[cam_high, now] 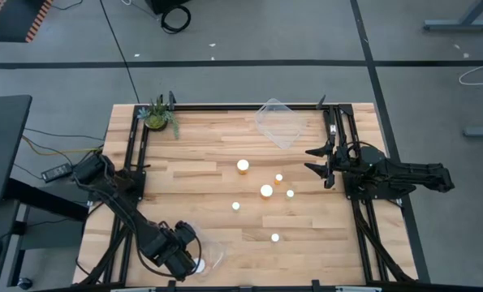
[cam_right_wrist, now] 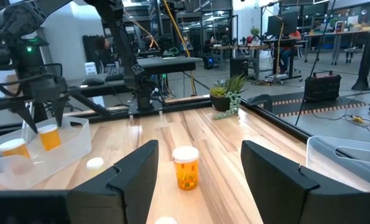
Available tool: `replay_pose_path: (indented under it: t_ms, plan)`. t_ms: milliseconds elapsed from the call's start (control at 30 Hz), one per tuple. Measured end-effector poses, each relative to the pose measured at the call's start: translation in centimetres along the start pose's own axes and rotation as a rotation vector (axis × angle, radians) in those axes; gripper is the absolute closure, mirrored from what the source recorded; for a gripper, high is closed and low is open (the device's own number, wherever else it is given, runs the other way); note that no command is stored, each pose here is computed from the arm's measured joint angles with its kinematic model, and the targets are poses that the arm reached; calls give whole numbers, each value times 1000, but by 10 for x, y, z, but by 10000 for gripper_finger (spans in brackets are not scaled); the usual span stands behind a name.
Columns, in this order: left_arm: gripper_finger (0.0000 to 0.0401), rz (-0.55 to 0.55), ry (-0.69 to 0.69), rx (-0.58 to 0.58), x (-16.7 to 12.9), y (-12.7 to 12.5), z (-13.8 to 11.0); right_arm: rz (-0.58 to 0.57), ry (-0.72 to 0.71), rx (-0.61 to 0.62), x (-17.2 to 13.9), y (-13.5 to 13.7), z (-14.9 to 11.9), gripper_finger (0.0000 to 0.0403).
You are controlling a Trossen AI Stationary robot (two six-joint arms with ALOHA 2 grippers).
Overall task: Pick and place medicine bottles into bin by pill shape (circle, oval)
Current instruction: Put the yellow tablet bottle into the top transparent bin
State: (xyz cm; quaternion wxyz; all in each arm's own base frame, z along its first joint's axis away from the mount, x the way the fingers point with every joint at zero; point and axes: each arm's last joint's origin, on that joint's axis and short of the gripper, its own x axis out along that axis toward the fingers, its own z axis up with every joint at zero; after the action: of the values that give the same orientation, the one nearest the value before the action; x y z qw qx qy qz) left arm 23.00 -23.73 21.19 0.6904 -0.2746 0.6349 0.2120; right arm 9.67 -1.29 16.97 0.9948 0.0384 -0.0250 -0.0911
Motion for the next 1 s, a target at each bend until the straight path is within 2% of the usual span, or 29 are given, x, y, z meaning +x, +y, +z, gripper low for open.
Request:
replay_pose_path:
  t_ms: [400, 600, 1000]
  plan:
    - [139, -12, 0, 52, -22, -1, 23, 0, 0, 0, 0, 0, 0, 166]
    - [151, -28, -57, 120, -28, -2, 49, 0, 0, 0, 0, 0, 0, 166]
    - [178, -10, -85, 216, -28, 12, 97, 0, 0, 0, 0, 0, 0, 166]
